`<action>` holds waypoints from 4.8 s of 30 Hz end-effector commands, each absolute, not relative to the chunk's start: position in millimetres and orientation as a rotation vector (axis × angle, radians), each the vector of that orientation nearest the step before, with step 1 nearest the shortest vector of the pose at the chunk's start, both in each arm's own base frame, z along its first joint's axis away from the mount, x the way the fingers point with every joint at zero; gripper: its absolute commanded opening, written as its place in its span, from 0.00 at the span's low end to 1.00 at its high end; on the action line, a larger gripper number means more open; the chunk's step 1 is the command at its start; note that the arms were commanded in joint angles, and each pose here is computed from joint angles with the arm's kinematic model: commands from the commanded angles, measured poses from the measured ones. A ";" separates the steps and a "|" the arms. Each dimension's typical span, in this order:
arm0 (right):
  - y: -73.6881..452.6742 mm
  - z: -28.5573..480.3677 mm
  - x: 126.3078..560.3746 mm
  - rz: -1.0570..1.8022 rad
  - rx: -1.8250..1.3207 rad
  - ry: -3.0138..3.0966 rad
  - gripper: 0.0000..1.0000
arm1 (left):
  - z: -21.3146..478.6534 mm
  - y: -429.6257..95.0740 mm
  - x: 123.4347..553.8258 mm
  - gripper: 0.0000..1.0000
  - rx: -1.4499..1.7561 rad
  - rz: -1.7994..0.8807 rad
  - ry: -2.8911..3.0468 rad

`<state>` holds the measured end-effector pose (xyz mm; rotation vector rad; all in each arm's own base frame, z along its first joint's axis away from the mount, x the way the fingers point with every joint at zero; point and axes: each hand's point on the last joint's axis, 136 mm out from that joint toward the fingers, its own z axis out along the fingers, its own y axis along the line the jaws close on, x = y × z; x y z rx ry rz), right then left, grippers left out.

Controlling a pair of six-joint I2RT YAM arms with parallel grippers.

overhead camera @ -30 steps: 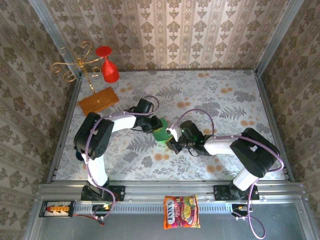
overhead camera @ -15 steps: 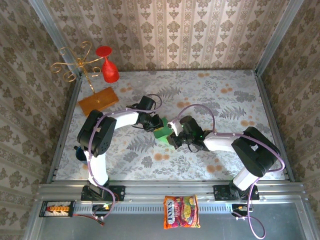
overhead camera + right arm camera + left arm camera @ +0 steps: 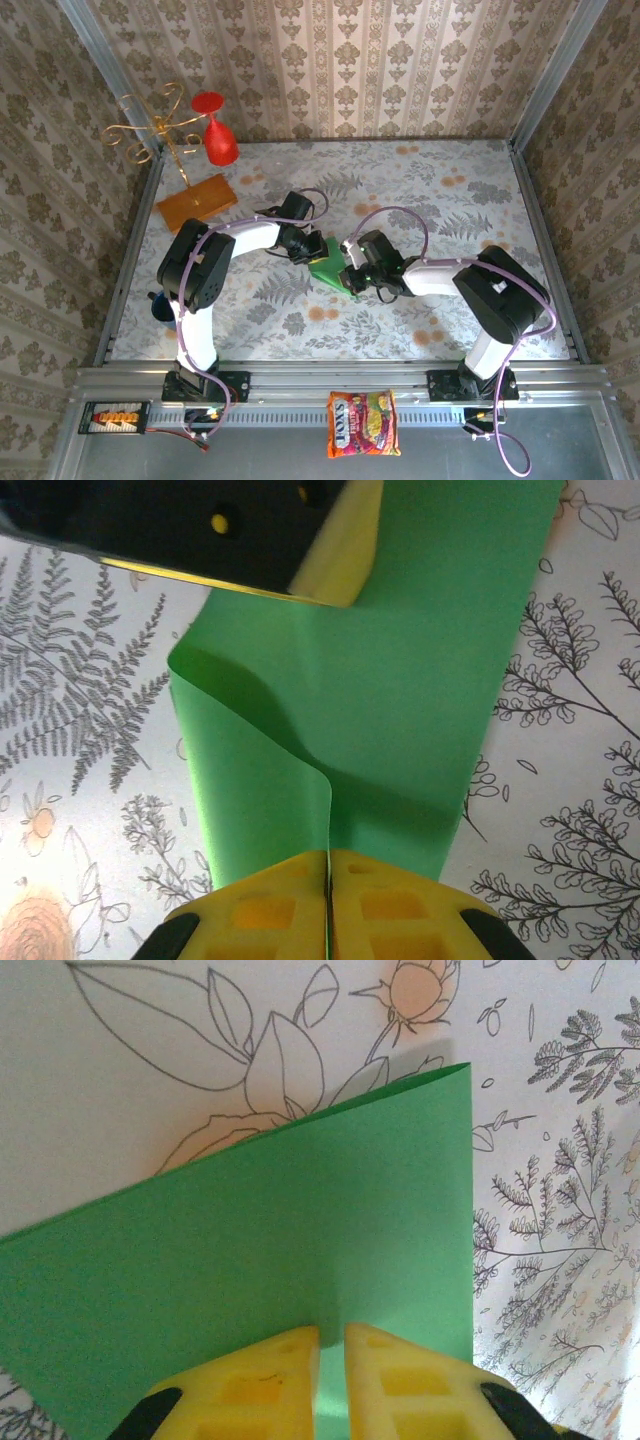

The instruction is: Fold a paper plane with a square sheet of paper (pick it up from the middle)

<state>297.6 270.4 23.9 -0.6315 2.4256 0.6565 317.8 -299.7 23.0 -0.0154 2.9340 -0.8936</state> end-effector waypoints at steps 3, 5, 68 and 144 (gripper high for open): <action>266.0 18.9 305.7 0.612 -0.580 2.459 0.09 | 7.6 -296.4 303.4 0.15 0.031 -0.853 3.021; 266.3 18.6 306.4 0.607 -0.584 2.461 0.09 | 7.8 -297.3 303.0 0.14 0.046 -0.859 3.022; 271.2 24.0 280.2 0.777 -0.471 2.590 0.08 | 8.1 -301.9 317.8 0.14 0.042 -0.814 3.015; 270.8 -5.4 303.3 0.677 -0.309 2.714 0.08 | 37.1 -301.2 263.7 0.07 -0.427 -0.921 2.846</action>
